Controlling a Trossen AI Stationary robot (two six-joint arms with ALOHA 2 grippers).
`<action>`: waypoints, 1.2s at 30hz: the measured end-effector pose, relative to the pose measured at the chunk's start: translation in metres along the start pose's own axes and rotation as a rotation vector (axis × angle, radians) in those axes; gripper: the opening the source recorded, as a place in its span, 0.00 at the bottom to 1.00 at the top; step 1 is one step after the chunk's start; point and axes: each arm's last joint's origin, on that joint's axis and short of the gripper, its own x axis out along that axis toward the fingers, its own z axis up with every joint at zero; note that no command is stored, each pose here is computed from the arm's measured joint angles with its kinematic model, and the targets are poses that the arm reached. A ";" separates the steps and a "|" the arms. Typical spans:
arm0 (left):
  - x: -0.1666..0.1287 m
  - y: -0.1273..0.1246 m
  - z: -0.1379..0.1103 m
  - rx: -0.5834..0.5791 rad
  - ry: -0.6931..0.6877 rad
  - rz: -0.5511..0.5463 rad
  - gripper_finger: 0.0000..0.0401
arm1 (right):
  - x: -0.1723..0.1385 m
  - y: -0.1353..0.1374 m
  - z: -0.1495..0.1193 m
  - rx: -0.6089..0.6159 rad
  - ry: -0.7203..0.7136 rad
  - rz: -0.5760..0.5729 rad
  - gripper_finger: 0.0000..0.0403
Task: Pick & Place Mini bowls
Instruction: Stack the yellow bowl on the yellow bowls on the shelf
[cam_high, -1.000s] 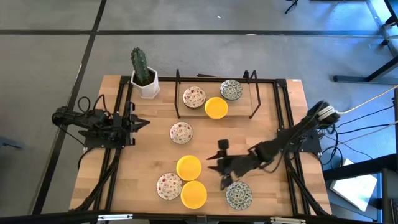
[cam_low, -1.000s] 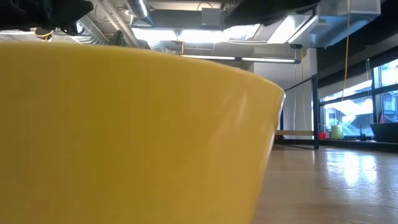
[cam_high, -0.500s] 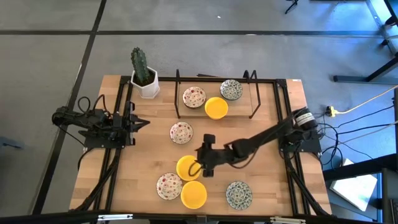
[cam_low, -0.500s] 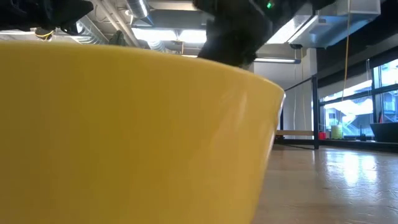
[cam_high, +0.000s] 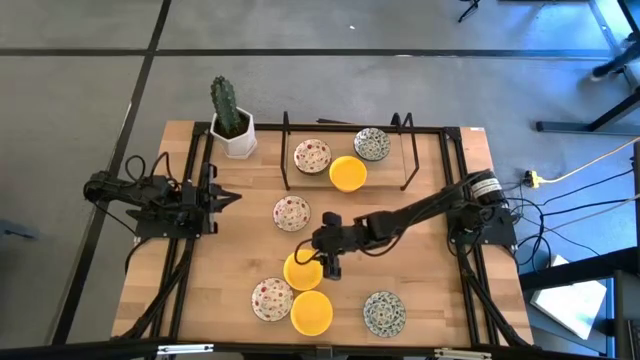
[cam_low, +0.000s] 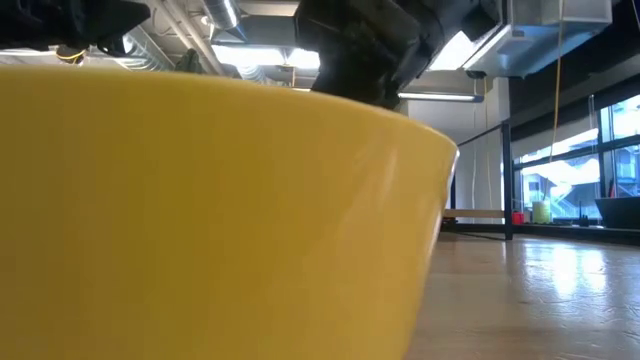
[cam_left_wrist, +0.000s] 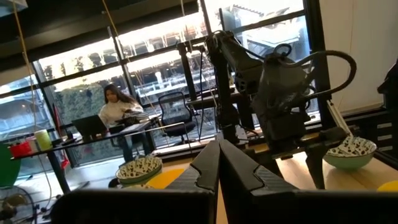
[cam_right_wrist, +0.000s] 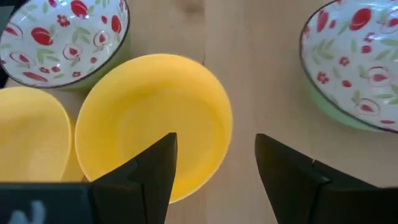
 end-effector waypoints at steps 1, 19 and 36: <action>0.000 0.000 0.000 0.001 0.002 -0.001 0.01 | 0.002 0.000 -0.001 -0.002 0.003 0.000 0.54; 0.000 0.001 -0.001 -0.010 0.020 0.028 0.01 | 0.033 -0.005 -0.022 -0.004 0.077 -0.031 0.54; 0.000 0.000 -0.002 -0.010 0.025 0.028 0.01 | 0.030 -0.011 -0.019 -0.014 0.080 -0.081 0.03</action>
